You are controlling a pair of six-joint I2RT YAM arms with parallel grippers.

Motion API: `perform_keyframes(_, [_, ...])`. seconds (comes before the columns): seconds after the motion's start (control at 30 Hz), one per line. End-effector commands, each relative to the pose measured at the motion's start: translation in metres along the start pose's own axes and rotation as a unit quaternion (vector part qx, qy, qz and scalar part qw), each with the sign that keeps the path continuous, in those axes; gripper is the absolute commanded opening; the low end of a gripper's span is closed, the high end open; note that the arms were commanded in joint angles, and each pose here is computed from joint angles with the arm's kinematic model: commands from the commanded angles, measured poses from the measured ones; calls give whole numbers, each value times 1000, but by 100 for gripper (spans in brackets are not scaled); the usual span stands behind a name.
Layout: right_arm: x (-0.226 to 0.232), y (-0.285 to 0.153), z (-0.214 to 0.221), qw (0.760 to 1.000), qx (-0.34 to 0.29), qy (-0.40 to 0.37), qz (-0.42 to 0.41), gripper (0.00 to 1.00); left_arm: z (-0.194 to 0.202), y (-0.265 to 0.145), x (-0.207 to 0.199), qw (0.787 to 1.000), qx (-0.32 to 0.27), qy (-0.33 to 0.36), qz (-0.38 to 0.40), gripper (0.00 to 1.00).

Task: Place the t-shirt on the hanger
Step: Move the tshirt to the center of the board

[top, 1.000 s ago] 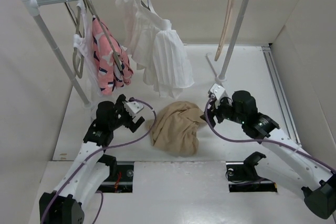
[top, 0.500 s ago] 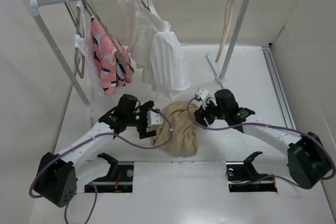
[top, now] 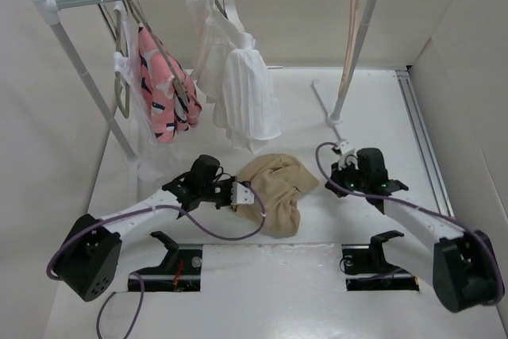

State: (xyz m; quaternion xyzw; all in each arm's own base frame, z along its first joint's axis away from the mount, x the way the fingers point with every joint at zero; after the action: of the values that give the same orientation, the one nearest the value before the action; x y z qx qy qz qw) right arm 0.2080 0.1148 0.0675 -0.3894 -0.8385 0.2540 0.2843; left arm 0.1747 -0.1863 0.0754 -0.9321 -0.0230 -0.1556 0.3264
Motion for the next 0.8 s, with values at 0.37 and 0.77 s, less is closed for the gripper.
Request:
perform_keyframes(0.37, [20, -26, -79, 992, -111, -52, -25, 94, -34, -50, 17, 993, -8, 90, -79, 0])
perform_keyframes(0.77, [65, 72, -129, 986, -70, -94, -122, 94, -34, -61, 2, 991, -1, 118, -63, 0])
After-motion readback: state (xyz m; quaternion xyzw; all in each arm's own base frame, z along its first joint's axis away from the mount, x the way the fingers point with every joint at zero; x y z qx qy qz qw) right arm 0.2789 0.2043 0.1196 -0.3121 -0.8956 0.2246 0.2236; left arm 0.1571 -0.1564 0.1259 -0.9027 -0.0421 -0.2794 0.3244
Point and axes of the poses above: each gripper's point midway between its finger pads, its own y axis out along the fingers, its own x axis along the line the jaws close on, z = x × y, the point moved 4 cm from there along -y, back along the fingers, and after that the axes turned 3 degrees about y, right-handed, at the moved point
